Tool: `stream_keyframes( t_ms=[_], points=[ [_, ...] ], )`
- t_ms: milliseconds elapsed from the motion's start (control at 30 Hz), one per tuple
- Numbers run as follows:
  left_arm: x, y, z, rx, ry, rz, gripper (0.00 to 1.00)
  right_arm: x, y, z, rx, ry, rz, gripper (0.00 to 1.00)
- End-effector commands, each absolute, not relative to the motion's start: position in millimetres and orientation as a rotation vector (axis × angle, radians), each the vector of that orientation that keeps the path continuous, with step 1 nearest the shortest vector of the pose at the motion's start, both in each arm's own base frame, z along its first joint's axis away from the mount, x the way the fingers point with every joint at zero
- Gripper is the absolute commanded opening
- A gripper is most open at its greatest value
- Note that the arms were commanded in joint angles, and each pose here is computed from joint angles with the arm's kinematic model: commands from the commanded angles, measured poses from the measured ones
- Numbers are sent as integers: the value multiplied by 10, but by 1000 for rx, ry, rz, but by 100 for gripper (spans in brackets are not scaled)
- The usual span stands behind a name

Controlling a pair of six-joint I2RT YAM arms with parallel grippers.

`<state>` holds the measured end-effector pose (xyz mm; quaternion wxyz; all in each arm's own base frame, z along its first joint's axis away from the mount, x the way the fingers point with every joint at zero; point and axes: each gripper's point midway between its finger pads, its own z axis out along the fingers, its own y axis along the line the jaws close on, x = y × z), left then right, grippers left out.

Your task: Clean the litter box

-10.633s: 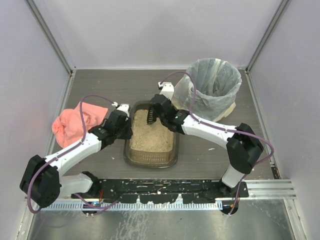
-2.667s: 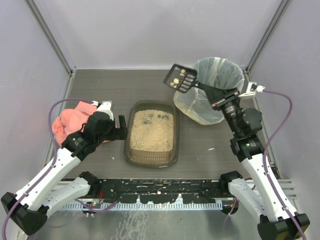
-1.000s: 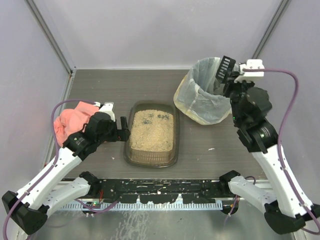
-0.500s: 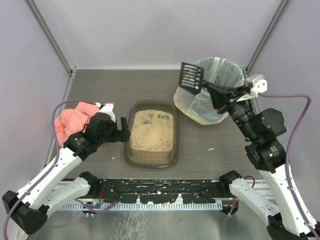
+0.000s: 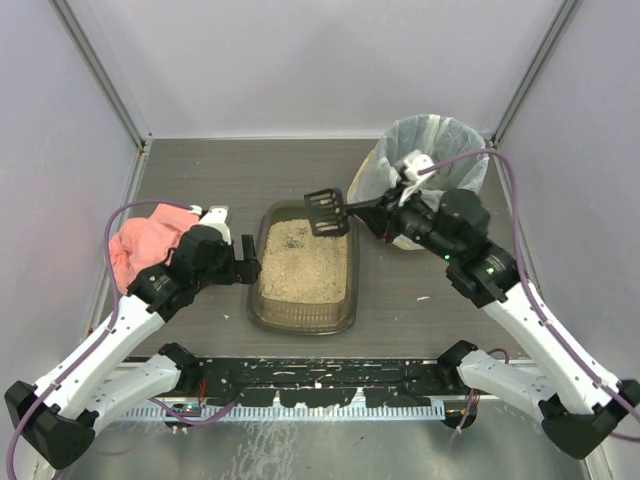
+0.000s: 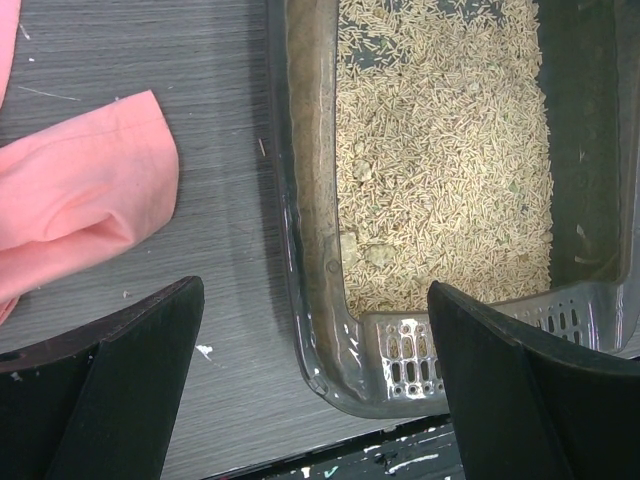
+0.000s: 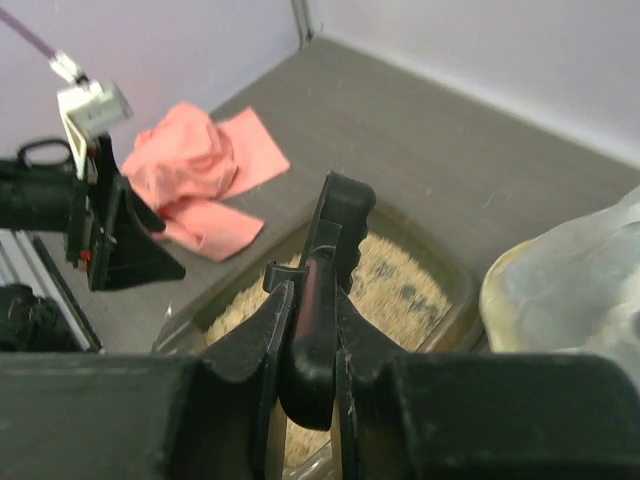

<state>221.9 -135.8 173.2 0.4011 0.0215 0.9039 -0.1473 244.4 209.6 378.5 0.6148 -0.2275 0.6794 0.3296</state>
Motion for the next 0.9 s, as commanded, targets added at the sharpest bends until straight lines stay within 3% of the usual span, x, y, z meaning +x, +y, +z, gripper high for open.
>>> stream_keyframes(
  t_ms=[0, 433, 867],
  points=[
    [2286, -1396, 1812, 31, 2236, -405, 95, 2554, 2255, 3494, -493, 1679, 645, 1],
    [2197, -1537, 1466, 11, 2315, -492, 88, 2612, 3011, 2765, -540, 1985, 467, 1],
    [2097, -1652, 1297, 39, 2363, -547, 69, 2345, 3199, 2186, -655, 2139, 475, 1]
  ],
)
